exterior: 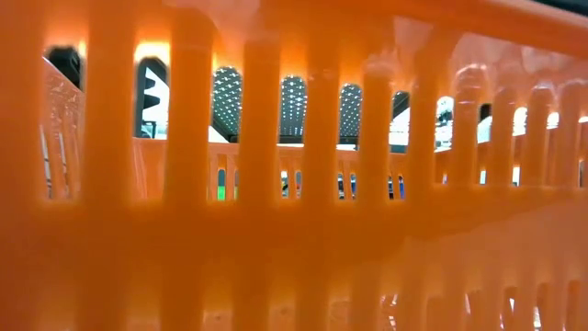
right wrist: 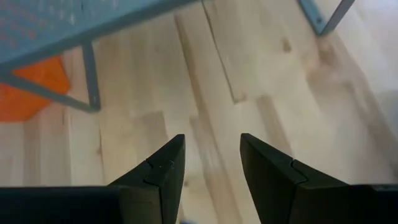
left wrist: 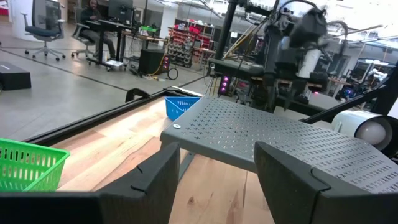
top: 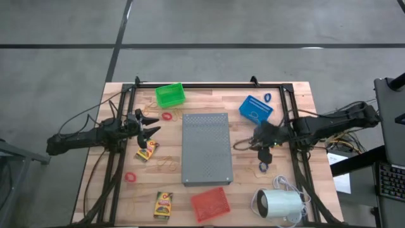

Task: Pick & Place Office Desk Supplies
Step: Put the yellow rubber band into the blue basket

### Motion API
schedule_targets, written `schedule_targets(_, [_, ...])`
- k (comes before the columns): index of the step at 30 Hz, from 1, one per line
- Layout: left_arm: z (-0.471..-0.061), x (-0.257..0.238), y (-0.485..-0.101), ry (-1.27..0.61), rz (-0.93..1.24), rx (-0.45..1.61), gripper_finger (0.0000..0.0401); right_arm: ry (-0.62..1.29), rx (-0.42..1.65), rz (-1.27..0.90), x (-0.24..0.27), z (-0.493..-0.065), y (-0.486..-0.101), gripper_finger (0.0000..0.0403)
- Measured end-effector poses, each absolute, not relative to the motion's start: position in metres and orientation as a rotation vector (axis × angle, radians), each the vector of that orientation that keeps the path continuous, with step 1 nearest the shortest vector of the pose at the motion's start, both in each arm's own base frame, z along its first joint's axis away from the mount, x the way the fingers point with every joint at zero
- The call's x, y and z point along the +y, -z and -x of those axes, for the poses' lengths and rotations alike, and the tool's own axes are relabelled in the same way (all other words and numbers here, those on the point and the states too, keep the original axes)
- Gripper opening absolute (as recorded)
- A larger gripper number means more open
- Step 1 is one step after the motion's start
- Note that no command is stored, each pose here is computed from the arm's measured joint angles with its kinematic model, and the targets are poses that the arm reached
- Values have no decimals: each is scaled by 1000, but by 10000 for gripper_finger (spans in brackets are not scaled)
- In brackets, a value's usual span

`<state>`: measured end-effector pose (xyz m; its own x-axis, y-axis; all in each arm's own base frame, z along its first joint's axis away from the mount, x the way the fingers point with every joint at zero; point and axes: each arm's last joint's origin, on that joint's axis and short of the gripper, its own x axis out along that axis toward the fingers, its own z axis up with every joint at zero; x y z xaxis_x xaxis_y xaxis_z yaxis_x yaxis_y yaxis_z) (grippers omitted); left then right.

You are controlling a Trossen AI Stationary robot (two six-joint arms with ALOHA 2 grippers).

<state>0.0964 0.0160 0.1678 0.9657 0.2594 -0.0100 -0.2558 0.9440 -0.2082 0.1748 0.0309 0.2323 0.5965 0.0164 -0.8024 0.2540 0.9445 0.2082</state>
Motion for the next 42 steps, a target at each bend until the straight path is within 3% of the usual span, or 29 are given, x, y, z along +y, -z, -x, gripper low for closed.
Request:
schedule_targets(20, [-96,16,-168,-263,210,-18,212,85,1182,-291,92,-186,-187,153])
schedule_targets(34, [-96,16,-168,-263,210,-17,212,29,1296,-250,101,-191,-169,153])
schedule_targets(42, [-96,16,-168,-263,210,-17,212,5,1389,-119,103,-197,-147,152])
